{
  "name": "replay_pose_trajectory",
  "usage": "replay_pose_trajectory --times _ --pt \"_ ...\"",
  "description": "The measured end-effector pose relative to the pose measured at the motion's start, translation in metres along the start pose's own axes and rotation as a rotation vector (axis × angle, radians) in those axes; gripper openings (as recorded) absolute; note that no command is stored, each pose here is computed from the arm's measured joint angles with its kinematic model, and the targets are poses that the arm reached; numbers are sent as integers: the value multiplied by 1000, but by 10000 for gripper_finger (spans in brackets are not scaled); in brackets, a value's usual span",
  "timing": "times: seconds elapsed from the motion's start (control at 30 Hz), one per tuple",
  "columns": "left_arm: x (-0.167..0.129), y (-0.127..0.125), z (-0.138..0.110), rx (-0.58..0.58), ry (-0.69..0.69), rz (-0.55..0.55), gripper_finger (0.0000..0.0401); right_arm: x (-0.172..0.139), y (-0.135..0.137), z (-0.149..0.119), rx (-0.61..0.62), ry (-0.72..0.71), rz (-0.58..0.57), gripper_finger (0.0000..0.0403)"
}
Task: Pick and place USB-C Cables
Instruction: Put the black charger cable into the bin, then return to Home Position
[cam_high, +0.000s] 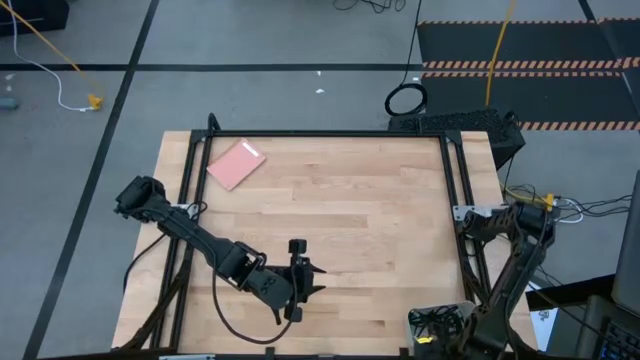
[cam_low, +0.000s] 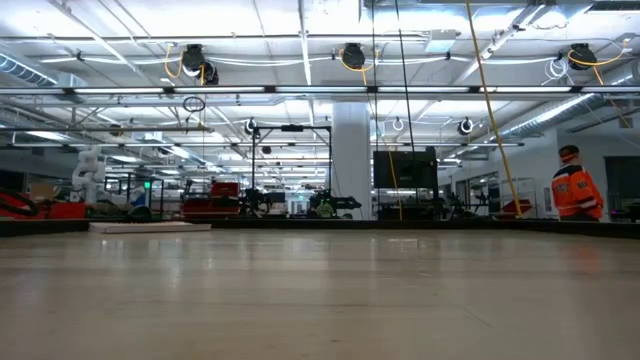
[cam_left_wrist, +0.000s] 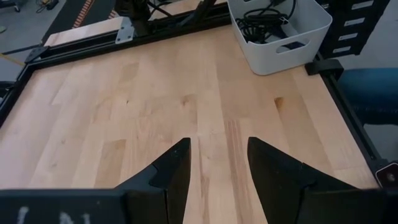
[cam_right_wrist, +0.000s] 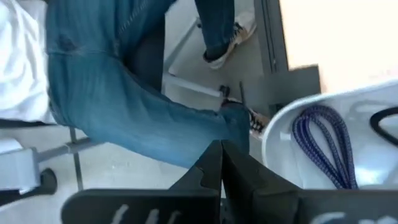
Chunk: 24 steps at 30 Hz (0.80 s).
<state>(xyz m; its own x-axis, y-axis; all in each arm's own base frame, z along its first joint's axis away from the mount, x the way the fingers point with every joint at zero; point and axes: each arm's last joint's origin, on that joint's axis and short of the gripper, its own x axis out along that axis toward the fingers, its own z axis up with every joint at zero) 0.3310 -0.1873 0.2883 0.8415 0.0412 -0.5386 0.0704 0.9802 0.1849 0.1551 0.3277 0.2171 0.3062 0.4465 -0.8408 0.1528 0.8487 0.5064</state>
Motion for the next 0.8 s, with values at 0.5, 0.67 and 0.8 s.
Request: replay_pose_trajectory --times 0.5,0.67,0.8 --pt "0 0 0 18 -1 0 161 1 -13 2 0 33 -118 0" --pt "0 0 0 29 -1 0 161 -9 -9 6 -67 -33 -86 0" --pt "0 0 0 55 -2 3 161 -29 -8 19 -206 -212 -93 0"
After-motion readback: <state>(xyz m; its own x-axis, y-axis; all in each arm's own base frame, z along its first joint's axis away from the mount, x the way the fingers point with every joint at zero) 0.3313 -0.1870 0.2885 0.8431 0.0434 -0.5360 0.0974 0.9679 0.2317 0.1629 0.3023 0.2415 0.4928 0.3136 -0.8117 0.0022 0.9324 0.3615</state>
